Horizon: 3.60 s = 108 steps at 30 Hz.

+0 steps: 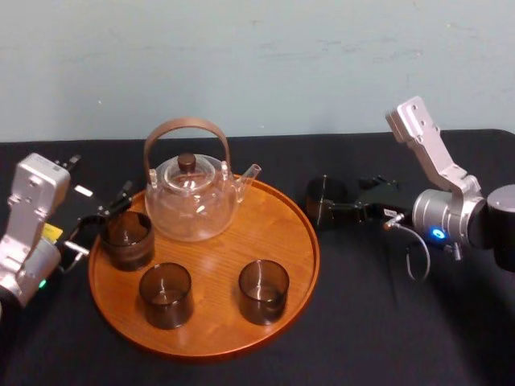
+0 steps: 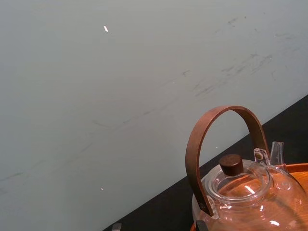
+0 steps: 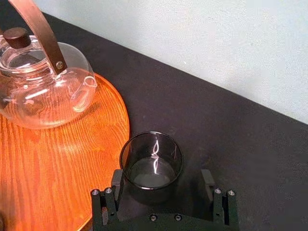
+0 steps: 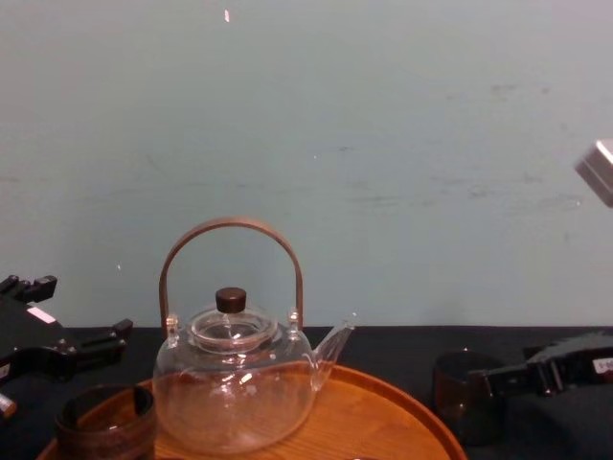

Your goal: Pick up the glass from the table and place it on the tray.

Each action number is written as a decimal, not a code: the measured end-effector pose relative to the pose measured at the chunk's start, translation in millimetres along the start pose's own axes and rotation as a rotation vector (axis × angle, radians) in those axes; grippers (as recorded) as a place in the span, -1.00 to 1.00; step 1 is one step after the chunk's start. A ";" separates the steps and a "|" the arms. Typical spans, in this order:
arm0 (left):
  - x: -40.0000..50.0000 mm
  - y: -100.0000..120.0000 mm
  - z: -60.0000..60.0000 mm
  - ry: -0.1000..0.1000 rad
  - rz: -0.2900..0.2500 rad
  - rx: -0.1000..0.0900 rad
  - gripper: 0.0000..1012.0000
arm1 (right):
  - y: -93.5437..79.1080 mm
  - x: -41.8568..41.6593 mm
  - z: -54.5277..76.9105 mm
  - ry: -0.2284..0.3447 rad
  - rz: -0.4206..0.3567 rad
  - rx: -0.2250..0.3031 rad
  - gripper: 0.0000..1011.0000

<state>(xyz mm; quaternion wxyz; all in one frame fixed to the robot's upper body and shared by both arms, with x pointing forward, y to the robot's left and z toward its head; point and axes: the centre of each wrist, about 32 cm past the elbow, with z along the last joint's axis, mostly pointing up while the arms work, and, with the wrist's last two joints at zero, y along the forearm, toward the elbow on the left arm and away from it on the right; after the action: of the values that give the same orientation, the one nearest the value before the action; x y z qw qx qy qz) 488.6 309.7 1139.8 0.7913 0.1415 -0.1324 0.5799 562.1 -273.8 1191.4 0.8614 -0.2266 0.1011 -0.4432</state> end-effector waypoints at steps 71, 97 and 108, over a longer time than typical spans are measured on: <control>0.0 0.0 0.0 0.000 0.000 0.000 0.98 | 32.5 -0.3 11.1 -0.032 0.028 -0.047 0.98; 0.0 0.0 0.0 0.000 0.000 0.000 0.98 | 32.3 0.2 11.8 -0.028 0.033 -0.043 0.78; 0.0 0.0 0.0 0.000 0.000 0.000 0.98 | 23.1 3.9 13.9 -0.027 0.067 -0.032 0.78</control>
<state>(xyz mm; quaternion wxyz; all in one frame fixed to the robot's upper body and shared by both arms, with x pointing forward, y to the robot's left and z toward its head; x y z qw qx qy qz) 488.6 309.7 1139.8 0.7913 0.1415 -0.1324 0.5799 586.2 -261.1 1192.6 0.8732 -0.2427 0.1042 -0.4096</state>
